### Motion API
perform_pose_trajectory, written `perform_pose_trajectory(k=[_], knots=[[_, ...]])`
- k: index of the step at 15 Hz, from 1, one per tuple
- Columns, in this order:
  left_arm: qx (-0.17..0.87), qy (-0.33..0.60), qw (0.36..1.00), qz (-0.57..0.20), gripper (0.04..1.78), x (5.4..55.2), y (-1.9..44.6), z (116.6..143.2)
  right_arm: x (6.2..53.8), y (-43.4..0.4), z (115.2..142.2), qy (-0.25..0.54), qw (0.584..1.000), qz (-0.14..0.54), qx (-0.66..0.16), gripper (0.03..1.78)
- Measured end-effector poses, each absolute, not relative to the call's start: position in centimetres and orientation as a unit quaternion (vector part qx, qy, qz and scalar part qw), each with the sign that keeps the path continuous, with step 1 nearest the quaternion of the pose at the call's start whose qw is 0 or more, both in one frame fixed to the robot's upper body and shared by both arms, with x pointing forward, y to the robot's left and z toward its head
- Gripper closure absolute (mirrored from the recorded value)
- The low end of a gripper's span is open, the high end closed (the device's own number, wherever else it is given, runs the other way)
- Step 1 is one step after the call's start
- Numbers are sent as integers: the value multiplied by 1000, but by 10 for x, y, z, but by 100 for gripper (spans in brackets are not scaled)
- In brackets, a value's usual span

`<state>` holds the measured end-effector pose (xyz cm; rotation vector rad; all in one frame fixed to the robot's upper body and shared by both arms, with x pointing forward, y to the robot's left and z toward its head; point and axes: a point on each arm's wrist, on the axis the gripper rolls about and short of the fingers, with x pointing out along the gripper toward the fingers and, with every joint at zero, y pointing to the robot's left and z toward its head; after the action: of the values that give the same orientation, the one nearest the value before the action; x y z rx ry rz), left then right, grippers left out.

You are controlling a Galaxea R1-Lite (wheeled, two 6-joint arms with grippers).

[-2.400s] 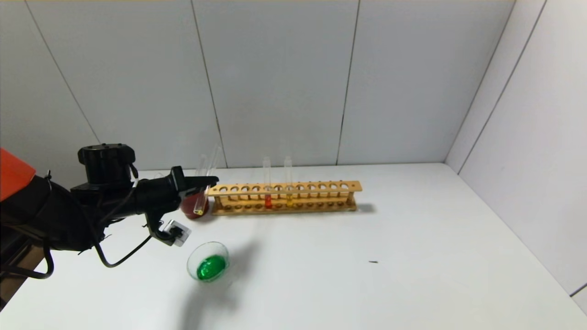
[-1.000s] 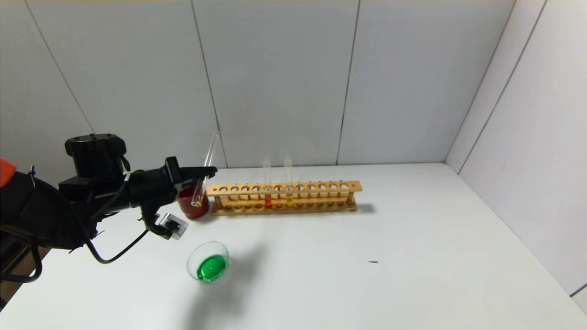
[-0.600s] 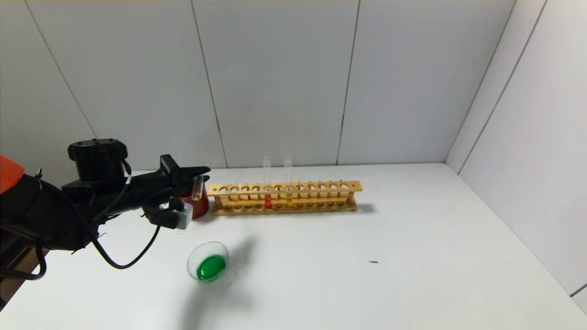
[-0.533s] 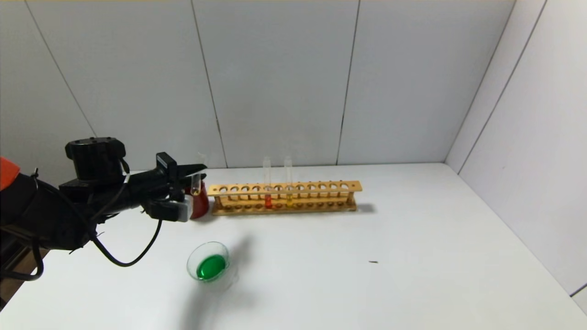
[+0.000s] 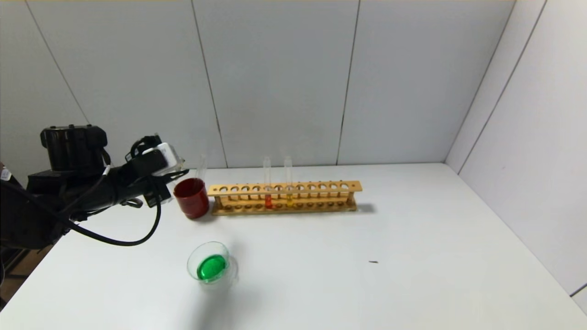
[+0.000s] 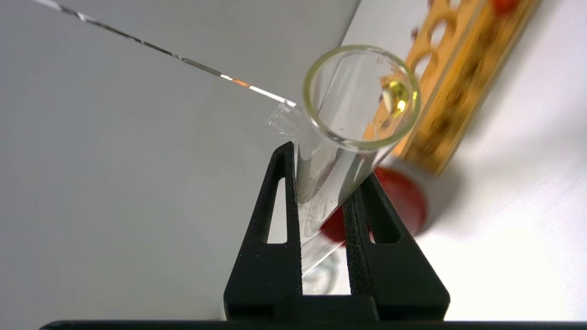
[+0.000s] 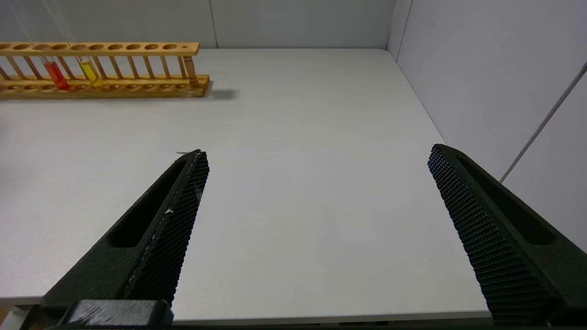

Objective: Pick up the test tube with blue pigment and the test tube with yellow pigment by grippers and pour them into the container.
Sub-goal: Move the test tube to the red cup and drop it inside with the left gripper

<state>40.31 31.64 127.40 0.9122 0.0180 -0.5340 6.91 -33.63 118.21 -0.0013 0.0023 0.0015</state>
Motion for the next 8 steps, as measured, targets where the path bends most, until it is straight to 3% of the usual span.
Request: perform_pose_trajectory(k=[5,8], knots=[[246,2,936,-252,151,400,300,1303,69,-336,1182,1,1000,0,-1,6],[197,15,958,-207,151,400,303,1308,69,-336,1182,1,1000,0,-1,6]])
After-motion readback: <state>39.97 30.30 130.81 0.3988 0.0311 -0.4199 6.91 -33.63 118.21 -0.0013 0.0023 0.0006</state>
